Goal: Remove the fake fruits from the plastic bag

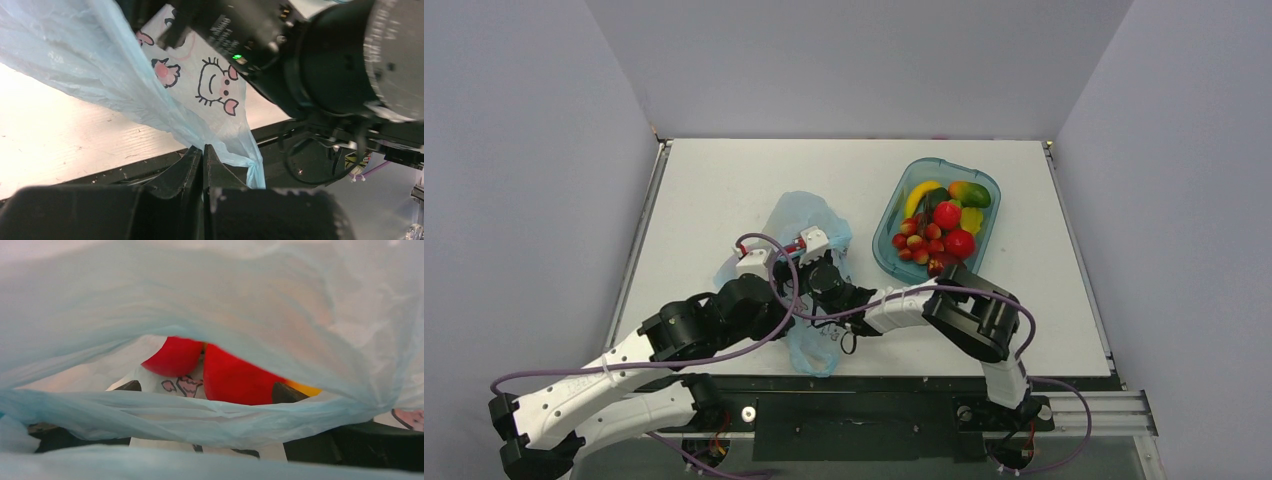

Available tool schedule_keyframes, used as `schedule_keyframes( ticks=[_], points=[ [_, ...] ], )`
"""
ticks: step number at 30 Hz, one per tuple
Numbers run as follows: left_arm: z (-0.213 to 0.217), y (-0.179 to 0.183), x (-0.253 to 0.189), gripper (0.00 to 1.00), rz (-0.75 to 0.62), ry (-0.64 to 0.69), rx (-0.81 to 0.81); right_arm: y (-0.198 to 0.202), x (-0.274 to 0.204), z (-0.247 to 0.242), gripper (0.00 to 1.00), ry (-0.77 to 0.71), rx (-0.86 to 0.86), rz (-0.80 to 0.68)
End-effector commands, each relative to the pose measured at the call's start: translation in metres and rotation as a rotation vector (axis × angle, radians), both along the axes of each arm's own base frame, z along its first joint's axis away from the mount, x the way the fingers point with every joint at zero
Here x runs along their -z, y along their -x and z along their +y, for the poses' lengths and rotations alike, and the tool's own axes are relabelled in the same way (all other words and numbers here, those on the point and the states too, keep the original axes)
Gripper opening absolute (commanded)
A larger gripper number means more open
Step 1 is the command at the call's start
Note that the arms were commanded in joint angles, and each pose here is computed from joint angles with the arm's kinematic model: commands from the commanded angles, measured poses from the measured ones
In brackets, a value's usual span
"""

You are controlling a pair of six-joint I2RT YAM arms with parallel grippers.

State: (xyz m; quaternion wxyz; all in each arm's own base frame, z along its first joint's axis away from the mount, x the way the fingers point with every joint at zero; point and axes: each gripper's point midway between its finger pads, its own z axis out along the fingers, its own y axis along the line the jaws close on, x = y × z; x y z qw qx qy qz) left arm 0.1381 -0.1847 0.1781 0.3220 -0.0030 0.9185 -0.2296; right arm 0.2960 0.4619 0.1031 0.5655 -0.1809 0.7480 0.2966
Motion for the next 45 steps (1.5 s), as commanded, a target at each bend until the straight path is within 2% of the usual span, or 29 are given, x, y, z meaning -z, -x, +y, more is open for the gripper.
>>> schedule_keyframes(
  ticks=[1,5,9,12,15,18,23,29,30,32,34,36,38,45],
  points=[
    [-0.011,-0.002,-0.016,0.0,-0.032,0.063,0.02,-0.021,-0.008,0.026,1.0,-0.029,0.035,-0.048],
    [-0.009,0.001,-0.009,0.0,-0.021,0.083,0.009,-0.039,0.017,0.024,0.98,0.05,0.14,-0.026],
    [0.003,0.007,-0.005,0.0,-0.011,0.078,-0.013,-0.044,0.022,0.021,0.77,0.089,0.156,-0.042],
    [0.013,0.007,-0.004,0.0,-0.022,0.078,-0.041,-0.044,0.023,0.025,0.7,0.093,0.115,-0.043],
    [0.024,0.01,-0.002,0.0,-0.021,0.06,-0.06,-0.044,0.022,0.029,0.47,0.107,0.083,-0.042],
    [0.034,0.013,0.0,0.0,-0.011,0.017,-0.076,-0.039,0.004,0.03,0.39,0.078,0.058,-0.048],
    [0.058,0.019,0.006,0.0,0.017,-0.096,-0.098,-0.021,-0.028,0.02,0.18,0.042,0.018,-0.06],
    [0.071,0.022,0.01,0.0,0.01,-0.158,-0.088,-0.005,-0.055,0.012,0.1,0.006,-0.028,-0.065],
    [0.072,0.022,0.01,0.0,0.008,-0.158,-0.088,-0.003,-0.056,0.01,0.1,0.0,-0.031,-0.066],
    [0.068,0.024,0.01,0.0,0.011,-0.143,-0.065,-0.001,-0.055,0.013,0.17,-0.016,-0.048,-0.064],
    [0.056,0.024,0.005,0.0,0.002,-0.097,-0.028,0.001,-0.049,0.019,0.35,-0.023,-0.059,-0.053],
    [0.048,0.025,0.002,0.0,0.002,-0.078,0.006,0.0,-0.045,0.024,0.63,-0.033,-0.046,-0.038],
    [0.044,0.024,0.002,0.0,0.007,-0.084,0.025,-0.001,-0.043,0.029,0.76,-0.047,-0.035,-0.031],
    [0.028,0.023,0.007,0.0,0.035,-0.089,0.068,-0.01,-0.019,0.055,0.95,-0.013,-0.011,-0.056]
  ],
)
